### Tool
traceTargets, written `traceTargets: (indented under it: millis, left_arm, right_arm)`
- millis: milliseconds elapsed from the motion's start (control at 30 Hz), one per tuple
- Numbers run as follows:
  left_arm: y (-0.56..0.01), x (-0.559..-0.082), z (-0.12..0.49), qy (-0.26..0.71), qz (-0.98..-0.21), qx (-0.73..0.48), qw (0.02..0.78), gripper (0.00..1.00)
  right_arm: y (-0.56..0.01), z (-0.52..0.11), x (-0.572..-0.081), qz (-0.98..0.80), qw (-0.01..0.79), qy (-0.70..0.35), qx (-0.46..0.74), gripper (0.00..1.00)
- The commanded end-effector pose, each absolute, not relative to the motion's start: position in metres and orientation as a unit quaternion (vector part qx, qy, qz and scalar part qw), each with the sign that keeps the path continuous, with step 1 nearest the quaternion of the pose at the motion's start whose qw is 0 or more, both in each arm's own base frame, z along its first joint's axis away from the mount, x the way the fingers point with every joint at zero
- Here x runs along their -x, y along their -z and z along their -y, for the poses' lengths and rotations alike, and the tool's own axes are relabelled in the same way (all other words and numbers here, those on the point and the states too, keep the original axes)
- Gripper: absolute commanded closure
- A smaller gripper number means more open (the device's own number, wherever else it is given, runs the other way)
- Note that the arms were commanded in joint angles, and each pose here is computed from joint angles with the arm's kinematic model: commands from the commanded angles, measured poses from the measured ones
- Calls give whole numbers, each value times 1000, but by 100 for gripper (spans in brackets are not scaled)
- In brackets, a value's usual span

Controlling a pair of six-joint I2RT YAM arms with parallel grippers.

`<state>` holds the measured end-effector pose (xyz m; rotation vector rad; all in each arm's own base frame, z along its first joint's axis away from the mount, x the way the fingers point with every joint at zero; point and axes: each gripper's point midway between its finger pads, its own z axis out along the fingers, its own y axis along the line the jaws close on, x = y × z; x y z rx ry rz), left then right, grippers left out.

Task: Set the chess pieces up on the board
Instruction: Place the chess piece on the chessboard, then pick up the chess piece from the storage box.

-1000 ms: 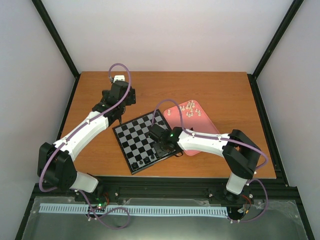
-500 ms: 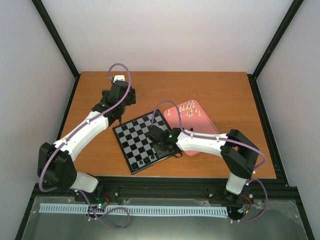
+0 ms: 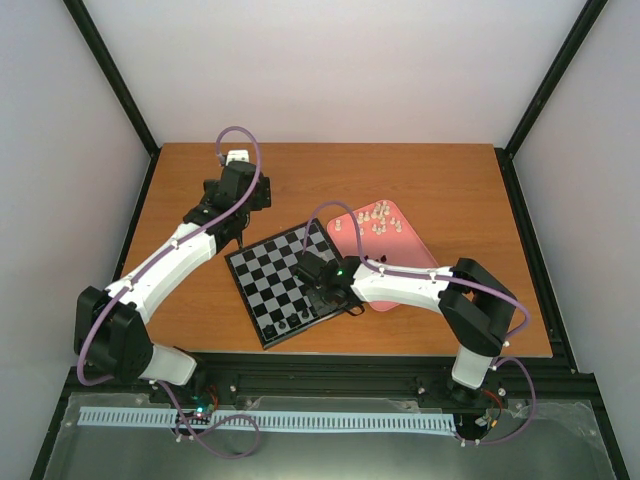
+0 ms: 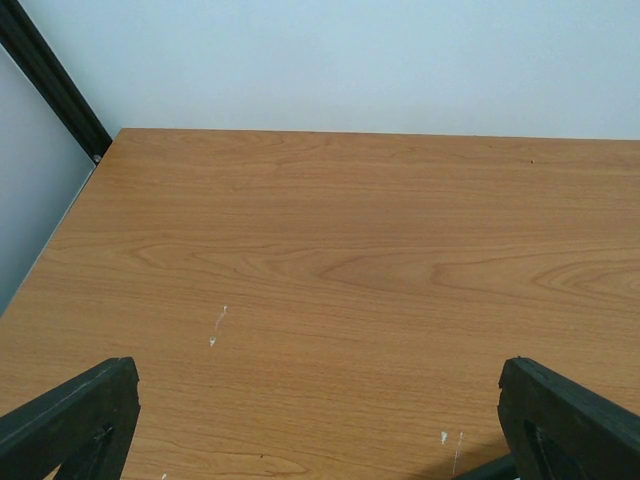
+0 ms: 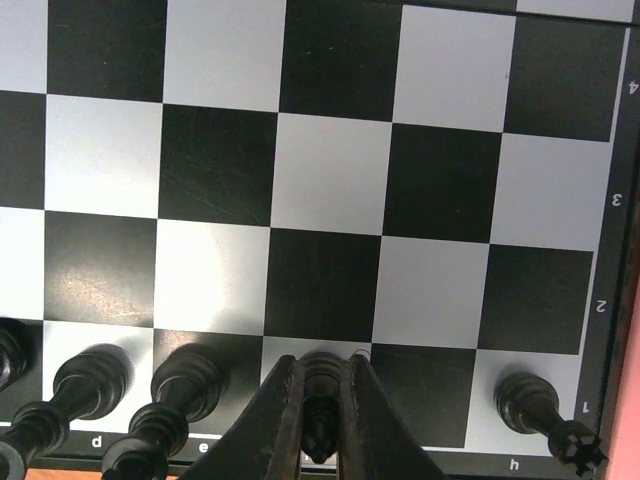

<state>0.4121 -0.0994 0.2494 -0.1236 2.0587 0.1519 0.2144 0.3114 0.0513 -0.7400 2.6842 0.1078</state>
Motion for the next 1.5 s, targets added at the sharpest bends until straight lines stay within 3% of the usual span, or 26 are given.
traceTargets:
  millis: [0, 733, 833, 1133, 1300, 1467]
  left_arm:
    - [-278, -413, 104, -45, -838, 55, 541, 0]
    - [-277, -412, 104, -42, -839, 56, 540, 0]
    - [-278, -412, 104, -42, -838, 55, 541, 0]
    - [-279, -412, 105, -41, -838, 55, 541, 0]
    - [-278, -413, 105, -41, -838, 54, 541, 0]
    - [-279, -413, 106, -40, -838, 54, 542, 0]
  right_arm:
    - [-51, -317, -209, -947, 176, -50, 264, 93]
    - [-49, -314, -207, -946, 178, -35, 267, 83]
    - [-50, -316, -206, -945, 180, -37, 271, 75]
    - [-70, -310, -211, -942, 209, -32, 260, 65]
    - [-98, -303, -219, -937, 246, -33, 245, 46]
    - [-113, -275, -231, -938, 273, 1, 213, 42]
